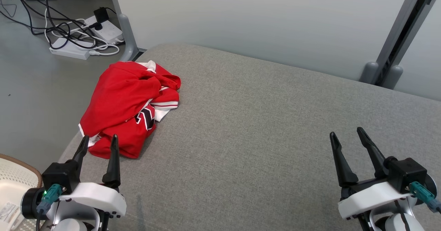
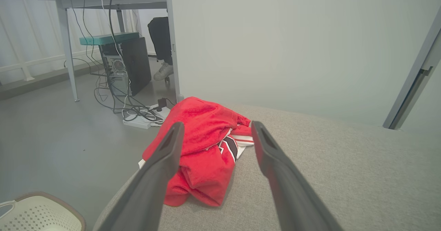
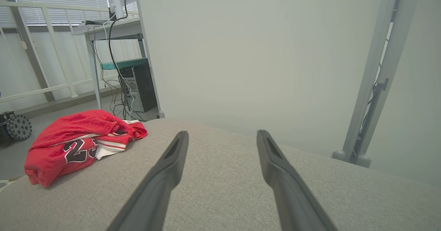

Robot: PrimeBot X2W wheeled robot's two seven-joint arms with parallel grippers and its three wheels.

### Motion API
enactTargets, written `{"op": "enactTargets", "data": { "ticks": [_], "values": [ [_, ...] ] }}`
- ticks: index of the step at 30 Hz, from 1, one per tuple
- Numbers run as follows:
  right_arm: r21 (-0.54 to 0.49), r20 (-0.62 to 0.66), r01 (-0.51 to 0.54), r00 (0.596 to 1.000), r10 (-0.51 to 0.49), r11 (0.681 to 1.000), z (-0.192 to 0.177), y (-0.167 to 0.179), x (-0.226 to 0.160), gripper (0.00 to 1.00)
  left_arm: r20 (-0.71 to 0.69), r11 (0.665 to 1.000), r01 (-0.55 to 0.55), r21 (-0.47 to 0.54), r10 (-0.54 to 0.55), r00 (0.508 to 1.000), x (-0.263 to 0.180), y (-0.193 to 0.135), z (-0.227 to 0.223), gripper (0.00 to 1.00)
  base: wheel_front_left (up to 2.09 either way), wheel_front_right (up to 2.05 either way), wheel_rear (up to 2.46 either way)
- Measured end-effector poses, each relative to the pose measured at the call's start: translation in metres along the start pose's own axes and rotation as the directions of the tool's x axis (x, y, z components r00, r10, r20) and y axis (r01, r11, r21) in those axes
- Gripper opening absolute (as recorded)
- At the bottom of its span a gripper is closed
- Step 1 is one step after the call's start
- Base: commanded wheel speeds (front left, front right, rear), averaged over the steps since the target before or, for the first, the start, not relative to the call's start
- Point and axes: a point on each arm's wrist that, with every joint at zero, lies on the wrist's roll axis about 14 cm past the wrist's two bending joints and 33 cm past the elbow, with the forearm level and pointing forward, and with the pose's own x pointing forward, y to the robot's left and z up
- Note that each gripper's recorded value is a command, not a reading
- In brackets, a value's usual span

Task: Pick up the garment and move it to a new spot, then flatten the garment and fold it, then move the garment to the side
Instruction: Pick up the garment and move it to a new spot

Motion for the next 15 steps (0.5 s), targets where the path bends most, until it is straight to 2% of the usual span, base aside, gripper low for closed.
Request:
{"op": "enactTargets", "data": {
  "ticks": [7, 15],
  "values": [
    [0.004, -0.004, -0.002, 1.000, 0.002, 1.000, -0.002, 0.000, 0.001, 1.00, 0.020, 1.000, -0.008, -0.009, 0.008, 1.000, 0.008, -0.001, 0.010, 1.00, 0.00, 0.00, 0.00],
    [-0.001, -0.011, 0.017, 1.000, -0.017, 1.000, -0.004, -0.015, 0.003, 1.00, 0.004, 1.000, 0.010, -0.015, -0.010, 1.000, 0.052, -0.010, 0.024, 1.00, 0.00, 0.00, 0.00]
  ]
}}
